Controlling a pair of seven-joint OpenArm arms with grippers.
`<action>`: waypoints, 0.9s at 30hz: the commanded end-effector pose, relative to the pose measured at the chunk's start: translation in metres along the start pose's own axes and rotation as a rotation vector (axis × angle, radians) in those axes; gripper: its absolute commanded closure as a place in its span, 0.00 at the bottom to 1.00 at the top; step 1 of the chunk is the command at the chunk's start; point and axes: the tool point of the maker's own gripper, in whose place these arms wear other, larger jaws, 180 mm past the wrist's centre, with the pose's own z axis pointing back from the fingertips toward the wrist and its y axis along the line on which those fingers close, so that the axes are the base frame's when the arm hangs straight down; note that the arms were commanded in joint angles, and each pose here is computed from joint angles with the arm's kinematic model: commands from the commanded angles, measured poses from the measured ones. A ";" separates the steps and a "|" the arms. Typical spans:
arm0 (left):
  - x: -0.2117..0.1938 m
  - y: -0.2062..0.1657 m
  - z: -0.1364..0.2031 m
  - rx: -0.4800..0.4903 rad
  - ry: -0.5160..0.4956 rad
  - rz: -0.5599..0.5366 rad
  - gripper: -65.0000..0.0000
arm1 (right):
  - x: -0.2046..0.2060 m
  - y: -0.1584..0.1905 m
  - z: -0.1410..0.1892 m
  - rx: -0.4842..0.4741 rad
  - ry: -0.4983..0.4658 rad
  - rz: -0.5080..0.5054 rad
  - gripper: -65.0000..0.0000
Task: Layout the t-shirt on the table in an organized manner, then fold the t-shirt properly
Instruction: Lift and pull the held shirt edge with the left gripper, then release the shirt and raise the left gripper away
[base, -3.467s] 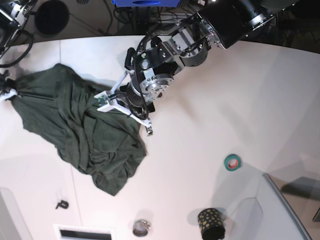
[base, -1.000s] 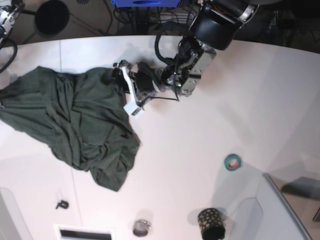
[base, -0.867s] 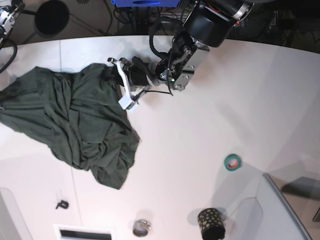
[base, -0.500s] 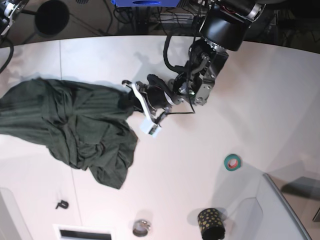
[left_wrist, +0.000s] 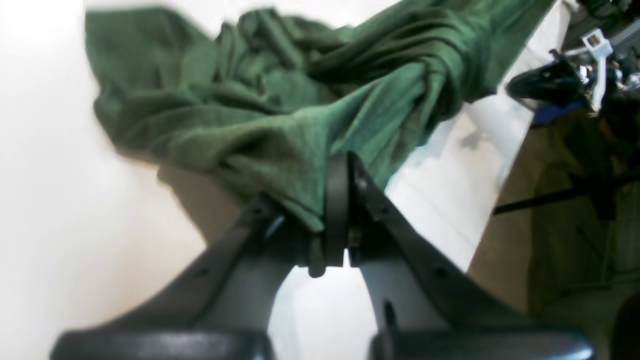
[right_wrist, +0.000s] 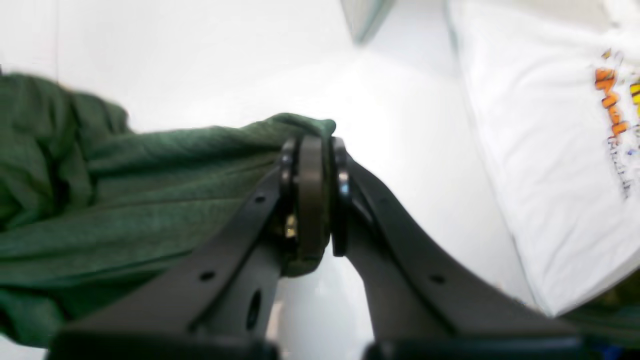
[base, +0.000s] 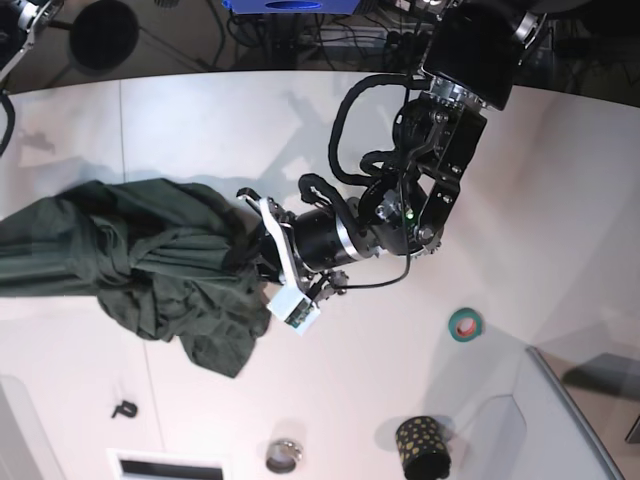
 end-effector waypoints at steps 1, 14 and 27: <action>0.032 0.004 0.002 0.016 -0.079 -0.013 1.00 | 0.027 -0.009 0.008 -0.023 -0.080 0.022 1.00; -0.010 0.027 -0.037 0.041 0.095 0.032 1.00 | 0.023 -0.017 0.006 -0.043 -0.016 -0.003 1.00; -0.065 0.005 -0.065 -0.010 0.196 0.055 0.87 | -0.058 -0.053 -0.032 -0.043 0.130 -0.177 1.00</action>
